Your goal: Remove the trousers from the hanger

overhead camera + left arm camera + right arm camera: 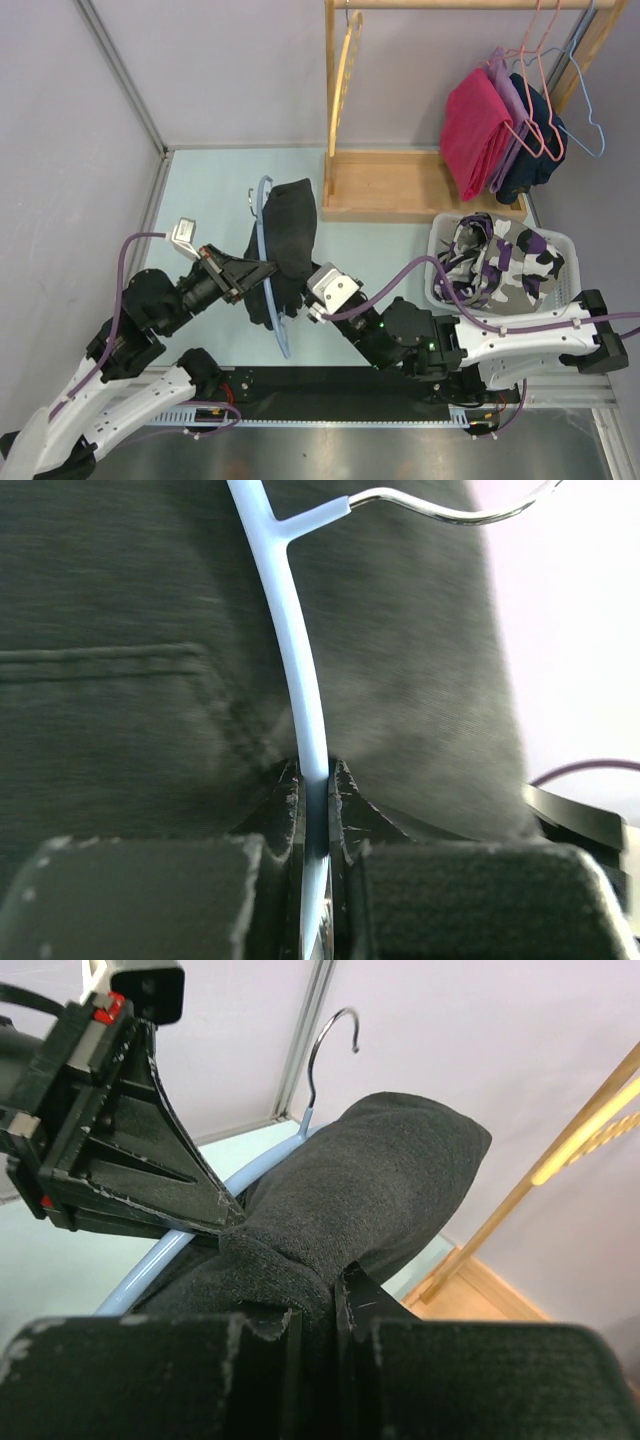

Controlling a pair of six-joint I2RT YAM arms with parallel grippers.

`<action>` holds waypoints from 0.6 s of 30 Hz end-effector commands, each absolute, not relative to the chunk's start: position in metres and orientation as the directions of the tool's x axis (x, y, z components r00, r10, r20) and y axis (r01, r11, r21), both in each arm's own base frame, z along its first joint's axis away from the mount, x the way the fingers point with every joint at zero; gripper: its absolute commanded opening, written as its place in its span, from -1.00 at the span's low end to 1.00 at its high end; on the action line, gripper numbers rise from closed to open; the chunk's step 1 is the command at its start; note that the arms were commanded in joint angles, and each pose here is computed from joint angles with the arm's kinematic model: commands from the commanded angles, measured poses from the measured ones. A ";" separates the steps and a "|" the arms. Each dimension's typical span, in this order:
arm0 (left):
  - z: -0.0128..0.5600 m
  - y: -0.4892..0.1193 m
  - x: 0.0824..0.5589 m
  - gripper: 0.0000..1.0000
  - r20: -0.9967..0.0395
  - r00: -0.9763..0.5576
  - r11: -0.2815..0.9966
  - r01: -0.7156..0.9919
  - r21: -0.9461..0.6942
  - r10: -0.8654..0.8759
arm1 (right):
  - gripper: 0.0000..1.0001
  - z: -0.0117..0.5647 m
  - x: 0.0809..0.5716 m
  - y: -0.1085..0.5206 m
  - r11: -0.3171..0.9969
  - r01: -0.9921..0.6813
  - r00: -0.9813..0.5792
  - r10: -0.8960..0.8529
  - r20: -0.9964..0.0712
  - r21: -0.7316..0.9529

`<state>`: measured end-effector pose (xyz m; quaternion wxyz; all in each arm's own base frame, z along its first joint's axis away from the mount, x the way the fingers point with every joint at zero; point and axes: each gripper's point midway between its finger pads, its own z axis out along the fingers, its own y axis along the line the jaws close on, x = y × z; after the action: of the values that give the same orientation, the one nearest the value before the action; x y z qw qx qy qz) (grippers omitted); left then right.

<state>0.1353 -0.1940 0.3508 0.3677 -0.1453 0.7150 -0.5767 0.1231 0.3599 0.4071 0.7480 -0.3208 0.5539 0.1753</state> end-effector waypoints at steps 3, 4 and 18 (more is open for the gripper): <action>0.287 -0.162 0.159 -0.99 -0.469 -0.588 0.527 0.084 -0.846 -0.659 | -1.00 0.556 0.107 0.292 0.762 -0.641 0.332 0.386 -0.861 0.094; 0.282 -0.161 0.158 -0.99 -0.470 -0.591 0.534 0.076 -0.842 -0.656 | -1.00 0.564 0.105 0.288 0.756 -0.647 0.328 0.401 -0.855 0.106; 0.245 -0.150 0.154 -0.99 -0.470 -0.599 0.577 0.017 -0.817 -0.648 | -1.00 0.624 0.114 0.251 0.777 -0.616 0.332 0.406 -0.851 0.130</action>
<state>0.1372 -0.1749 0.3375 0.3980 -0.1727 0.6994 -0.5680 0.1111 0.3303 0.5039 0.7748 -0.2818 0.5365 0.1804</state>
